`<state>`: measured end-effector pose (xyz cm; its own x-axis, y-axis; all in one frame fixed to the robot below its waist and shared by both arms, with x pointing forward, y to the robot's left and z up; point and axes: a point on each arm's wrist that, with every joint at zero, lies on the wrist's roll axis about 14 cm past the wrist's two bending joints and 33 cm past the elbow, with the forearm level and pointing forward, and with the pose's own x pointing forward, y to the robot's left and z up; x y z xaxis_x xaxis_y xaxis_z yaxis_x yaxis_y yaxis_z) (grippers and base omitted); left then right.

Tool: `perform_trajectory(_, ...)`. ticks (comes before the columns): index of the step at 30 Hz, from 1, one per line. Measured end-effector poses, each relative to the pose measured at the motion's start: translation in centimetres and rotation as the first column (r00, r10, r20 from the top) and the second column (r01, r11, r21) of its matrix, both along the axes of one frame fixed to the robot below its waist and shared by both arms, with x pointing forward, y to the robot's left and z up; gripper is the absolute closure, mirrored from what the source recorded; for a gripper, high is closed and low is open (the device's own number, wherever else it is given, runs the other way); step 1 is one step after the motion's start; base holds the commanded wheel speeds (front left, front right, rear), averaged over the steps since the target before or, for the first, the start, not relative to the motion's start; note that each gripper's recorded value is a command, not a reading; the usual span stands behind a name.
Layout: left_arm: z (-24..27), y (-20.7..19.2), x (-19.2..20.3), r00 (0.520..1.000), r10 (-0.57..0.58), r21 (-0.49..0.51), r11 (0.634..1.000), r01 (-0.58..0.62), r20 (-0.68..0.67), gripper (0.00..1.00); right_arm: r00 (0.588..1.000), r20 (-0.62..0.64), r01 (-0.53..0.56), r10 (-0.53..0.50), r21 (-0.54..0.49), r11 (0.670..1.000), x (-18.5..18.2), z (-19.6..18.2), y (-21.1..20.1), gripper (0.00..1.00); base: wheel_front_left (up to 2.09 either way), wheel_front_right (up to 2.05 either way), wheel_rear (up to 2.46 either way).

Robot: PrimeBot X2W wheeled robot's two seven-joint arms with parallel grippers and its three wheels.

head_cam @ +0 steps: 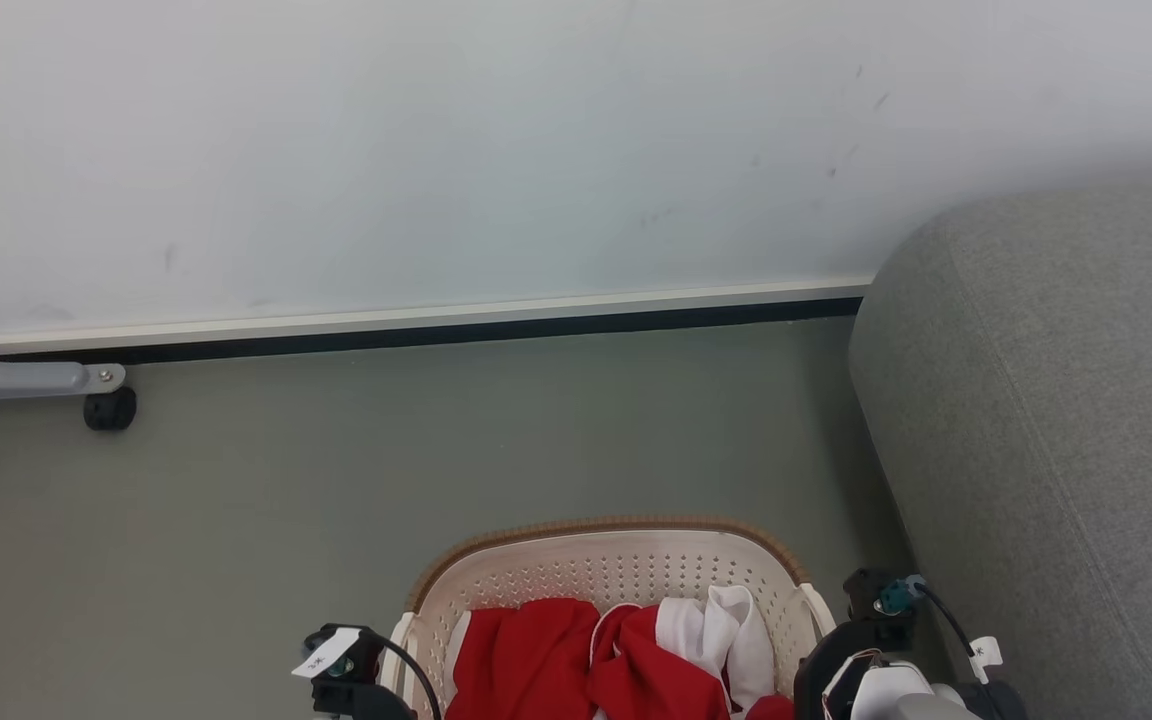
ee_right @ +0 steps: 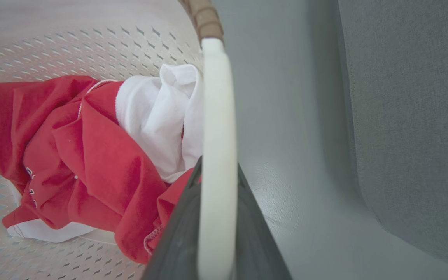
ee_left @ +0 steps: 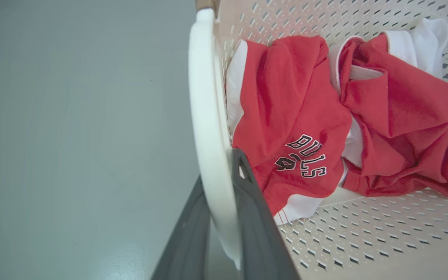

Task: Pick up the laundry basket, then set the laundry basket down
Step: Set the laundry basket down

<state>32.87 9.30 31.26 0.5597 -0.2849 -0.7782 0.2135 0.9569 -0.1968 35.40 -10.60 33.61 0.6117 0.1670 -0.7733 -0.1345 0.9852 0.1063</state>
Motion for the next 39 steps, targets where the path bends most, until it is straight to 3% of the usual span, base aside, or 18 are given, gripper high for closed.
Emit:
perform_trajectory(10,-1.2,0.1,0.3,1.000,0.010,-0.005,1.000,-0.010,-0.020,1.00,1.000,-0.009,0.002,-0.002,0.002,1.000,0.6,-1.2,0.2,1.00,0.00,0.00,0.00)
perform_trajectory(39,-4.6,0.6,8.1,0.999,0.041,-0.012,0.999,-0.041,0.002,1.00,1.000,0.009,-0.005,0.005,0.008,1.000,8.2,-5.3,0.8,1.00,0.00,0.00,0.00)
